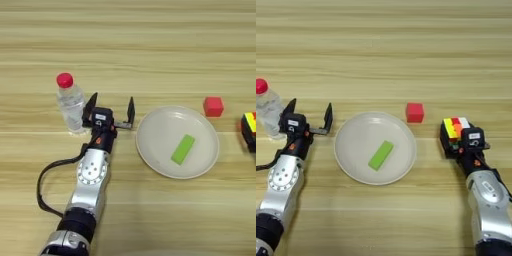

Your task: Move the objects on the table

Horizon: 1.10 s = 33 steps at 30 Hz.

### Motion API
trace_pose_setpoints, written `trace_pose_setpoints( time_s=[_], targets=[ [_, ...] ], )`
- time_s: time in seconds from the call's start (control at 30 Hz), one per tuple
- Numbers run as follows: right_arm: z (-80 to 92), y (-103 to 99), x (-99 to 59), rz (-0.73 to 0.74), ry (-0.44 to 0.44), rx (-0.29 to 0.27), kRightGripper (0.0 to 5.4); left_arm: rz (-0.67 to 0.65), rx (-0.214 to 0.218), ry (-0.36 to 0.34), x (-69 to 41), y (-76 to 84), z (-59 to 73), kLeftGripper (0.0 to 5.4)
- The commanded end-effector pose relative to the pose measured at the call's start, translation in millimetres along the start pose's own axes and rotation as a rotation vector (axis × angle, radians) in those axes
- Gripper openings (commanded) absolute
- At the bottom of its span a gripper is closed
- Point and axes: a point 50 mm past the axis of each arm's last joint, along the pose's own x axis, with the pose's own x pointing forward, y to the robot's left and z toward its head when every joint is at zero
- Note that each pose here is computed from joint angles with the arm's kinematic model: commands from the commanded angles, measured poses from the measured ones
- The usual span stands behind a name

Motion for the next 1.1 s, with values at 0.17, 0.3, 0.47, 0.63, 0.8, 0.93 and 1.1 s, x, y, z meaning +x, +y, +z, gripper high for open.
trace_pose_setpoints(
  time_s=[0.17, 0.3, 0.47, 0.63, 0.8, 0.93, 1.1],
  targets=[
    [-0.7, -3, -4.7, -0.003, -0.007, -0.039, 4.18, 0.001, -0.003, -0.010, 1.2, -0.9, 1.8, 5.40],
    [7.6, 0, -3.2, 0.018, -0.062, -0.049, 4.79, 0.001, -0.003, -0.010, 1.5, -0.9, 1.8, 5.40],
    [19.3, 1, -2.0, 0.031, -0.121, -0.070, 5.37, 0.000, -0.003, -0.011, 2.3, -1.6, 2.4, 5.40],
    [41.1, -2, -0.3, 0.055, -0.191, -0.178, 5.37, -0.003, -0.006, -0.010, 3.5, -3.6, 2.1, 5.40],
    [66.4, -1, -1.2, 0.141, -0.250, -0.358, 5.37, -0.004, -0.009, -0.010, 3.9, -5.7, 2.1, 5.40],
    [81.2, 10, -1.3, 0.275, -0.262, -0.496, 5.37, -0.005, -0.014, -0.006, 3.9, -7.2, 1.7, 5.40],
    [99.1, 25, 4.9, 0.427, -0.269, -0.623, 5.37, -0.007, -0.020, 0.001, 4.5, -8.8, 0.2, 5.40]
  ],
)
